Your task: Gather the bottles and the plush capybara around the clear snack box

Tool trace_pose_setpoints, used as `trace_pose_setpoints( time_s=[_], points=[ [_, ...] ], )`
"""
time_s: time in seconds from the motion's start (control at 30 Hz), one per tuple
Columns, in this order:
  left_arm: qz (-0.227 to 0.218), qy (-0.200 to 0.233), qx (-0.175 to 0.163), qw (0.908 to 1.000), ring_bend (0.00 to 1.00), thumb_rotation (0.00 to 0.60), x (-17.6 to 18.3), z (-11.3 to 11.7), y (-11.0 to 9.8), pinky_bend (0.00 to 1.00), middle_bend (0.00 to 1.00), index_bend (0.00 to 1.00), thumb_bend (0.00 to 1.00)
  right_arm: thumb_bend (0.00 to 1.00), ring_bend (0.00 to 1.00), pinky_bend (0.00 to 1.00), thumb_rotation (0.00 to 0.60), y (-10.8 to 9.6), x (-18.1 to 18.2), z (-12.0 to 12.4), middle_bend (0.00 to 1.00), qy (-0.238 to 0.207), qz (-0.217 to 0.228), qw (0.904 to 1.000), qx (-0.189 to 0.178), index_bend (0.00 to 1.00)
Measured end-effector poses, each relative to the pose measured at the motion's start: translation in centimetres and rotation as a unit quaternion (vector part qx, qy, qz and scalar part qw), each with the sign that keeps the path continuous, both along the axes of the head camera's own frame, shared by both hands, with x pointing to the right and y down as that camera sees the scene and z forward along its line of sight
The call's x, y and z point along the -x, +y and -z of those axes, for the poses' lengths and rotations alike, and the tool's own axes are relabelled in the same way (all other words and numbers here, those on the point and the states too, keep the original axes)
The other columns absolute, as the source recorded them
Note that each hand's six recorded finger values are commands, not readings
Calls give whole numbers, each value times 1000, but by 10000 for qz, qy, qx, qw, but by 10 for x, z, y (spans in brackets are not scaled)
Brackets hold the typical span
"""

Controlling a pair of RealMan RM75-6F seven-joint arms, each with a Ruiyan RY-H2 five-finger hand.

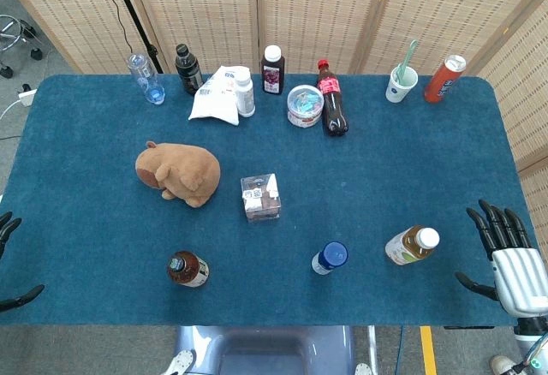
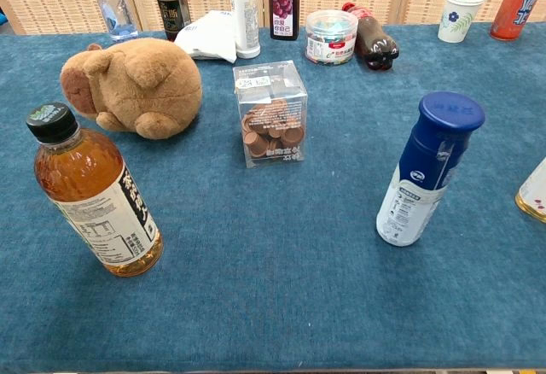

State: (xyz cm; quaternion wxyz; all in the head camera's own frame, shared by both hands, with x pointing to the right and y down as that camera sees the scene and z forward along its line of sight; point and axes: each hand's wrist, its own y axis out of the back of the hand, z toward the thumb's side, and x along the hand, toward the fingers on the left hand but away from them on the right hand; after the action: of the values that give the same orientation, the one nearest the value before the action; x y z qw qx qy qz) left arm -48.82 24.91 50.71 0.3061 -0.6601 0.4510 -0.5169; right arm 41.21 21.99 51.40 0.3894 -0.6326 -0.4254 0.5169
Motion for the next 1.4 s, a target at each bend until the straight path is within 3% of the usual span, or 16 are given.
trace_pose_setpoints(
  time_s=[0.3,0.7,0.83,1.03,1.4],
  points=[
    [-126,33,41,9999,0,600,-3,-2,0,0,0,0,0,0,0,0,600,1,0,1,0,-16,11,10000,-2,0],
    [-1170,596,141,9912,0,600,-41,-11,-12,0,0,0,0,0,0,0,600,1,1,5,0,-77,2,9999,-65,0],
    [-1512,914,333,9837,0,600,-56,-20,-20,0,0,0,0,0,0,0,600,1,0,6,0,-92,-12,9999,-70,0],
    [-2294,1443,690,9601,0,600,-95,-38,-34,0,0,0,0,0,0,0,600,1,-1,7,0,-92,-28,9999,-67,0],
    [-3078,1272,1050,9371,0,600,-149,-32,-44,0,0,0,0,0,0,0,600,-1,-4,8,0,-78,-101,9999,-99,0]
  ],
)
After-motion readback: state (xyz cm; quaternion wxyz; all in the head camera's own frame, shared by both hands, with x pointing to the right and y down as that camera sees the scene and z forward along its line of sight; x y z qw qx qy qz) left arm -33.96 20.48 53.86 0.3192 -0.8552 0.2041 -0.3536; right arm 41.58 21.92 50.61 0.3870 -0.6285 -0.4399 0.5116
